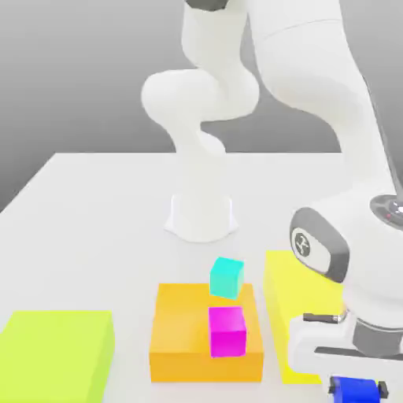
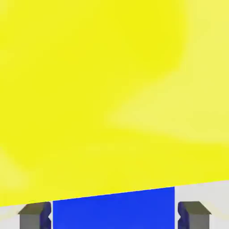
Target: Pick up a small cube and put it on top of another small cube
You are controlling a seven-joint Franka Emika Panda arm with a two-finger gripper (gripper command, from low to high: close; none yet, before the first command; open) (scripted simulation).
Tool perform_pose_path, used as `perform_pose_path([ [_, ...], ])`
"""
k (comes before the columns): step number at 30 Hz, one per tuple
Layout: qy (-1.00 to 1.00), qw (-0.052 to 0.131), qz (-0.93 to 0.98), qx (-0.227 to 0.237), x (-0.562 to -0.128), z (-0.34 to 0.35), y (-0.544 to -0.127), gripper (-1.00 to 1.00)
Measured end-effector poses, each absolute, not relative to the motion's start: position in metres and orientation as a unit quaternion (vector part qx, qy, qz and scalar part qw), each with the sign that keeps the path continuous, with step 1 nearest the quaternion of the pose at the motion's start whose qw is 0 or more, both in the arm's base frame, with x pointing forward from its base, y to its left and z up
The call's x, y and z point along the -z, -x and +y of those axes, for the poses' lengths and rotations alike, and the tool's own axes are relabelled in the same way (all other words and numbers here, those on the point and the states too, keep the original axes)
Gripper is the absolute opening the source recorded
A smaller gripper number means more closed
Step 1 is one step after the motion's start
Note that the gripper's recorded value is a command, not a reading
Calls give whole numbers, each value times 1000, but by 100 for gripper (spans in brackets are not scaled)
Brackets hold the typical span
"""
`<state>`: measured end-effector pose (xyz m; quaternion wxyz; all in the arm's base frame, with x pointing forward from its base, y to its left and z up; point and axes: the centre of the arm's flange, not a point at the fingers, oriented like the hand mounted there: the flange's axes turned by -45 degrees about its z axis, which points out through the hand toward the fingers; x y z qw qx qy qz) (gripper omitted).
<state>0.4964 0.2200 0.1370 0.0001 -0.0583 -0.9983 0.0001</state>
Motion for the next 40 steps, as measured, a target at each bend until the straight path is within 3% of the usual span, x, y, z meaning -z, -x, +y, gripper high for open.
perform_pose_path([
  [3,58,0,-998,0,-135,220,-496,-100],
  [8,73,4,-997,-5,-187,207,-503,-100],
  [12,115,-16,-993,-7,-233,216,-498,-100],
  [22,212,-23,-977,-20,-302,271,-378,-100],
  [31,318,-3,-948,-6,-336,271,-267,-100],
  [37,329,0,-944,-1,-281,271,-251,-100],
  [38,329,0,-944,-1,-275,270,-250,100],
  [40,329,0,-944,-1,-275,270,-250,100],
])
